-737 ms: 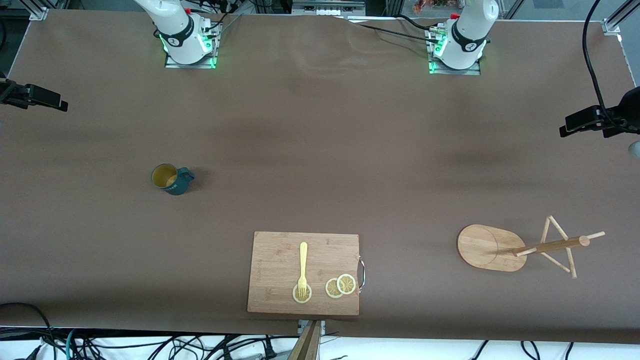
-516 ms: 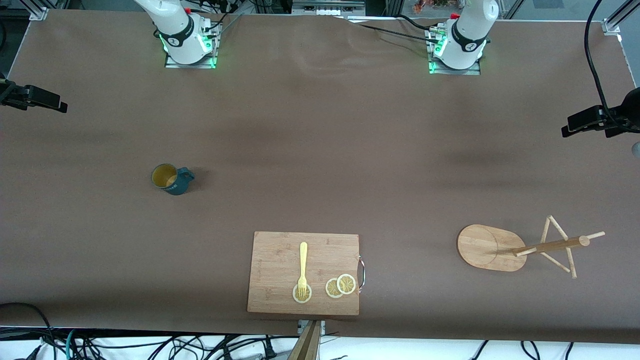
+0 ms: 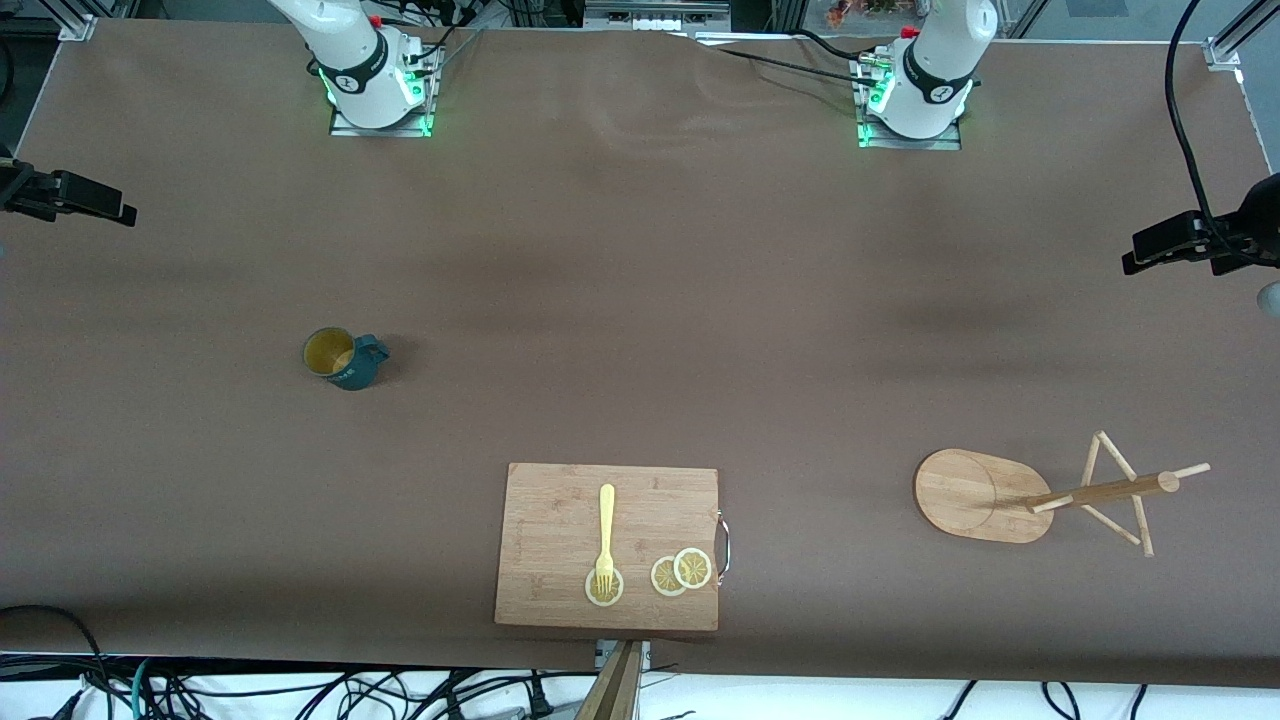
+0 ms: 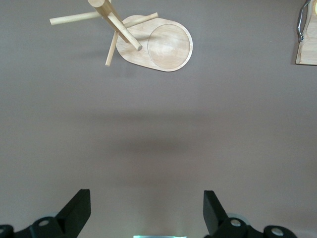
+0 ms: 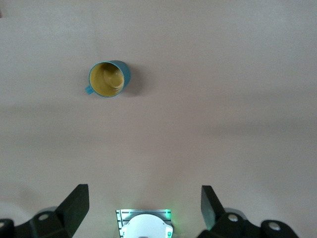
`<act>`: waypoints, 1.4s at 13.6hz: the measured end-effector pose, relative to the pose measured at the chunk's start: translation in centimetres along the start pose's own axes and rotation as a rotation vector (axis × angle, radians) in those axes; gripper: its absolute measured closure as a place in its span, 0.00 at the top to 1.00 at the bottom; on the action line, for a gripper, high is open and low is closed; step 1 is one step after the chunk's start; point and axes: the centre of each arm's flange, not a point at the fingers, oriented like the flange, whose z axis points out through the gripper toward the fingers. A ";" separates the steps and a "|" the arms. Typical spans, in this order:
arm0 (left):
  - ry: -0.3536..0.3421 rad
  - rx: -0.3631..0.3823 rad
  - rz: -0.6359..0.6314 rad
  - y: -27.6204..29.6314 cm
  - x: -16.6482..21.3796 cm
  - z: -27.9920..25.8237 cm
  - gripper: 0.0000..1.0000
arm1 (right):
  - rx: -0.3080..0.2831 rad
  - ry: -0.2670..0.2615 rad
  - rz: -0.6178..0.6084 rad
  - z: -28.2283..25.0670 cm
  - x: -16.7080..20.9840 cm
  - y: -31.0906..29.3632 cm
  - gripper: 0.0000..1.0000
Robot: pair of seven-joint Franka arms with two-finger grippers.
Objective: Pass cup and hang on rack
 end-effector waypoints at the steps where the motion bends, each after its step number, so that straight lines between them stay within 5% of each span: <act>1: 0.000 0.000 0.001 0.0 0.0 0.0 1.00 | -0.001 -0.001 -0.003 0.0 0.0 -0.2 1.00; 10: 0.000 0.000 0.001 0.0 0.0 0.0 1.00 | -0.009 -0.083 -0.057 1.8 0.5 -3.3 1.00; 19: 0.000 0.000 0.001 0.0 0.0 0.0 1.00 | -0.040 0.169 -0.129 7.4 6.8 -7.1 1.00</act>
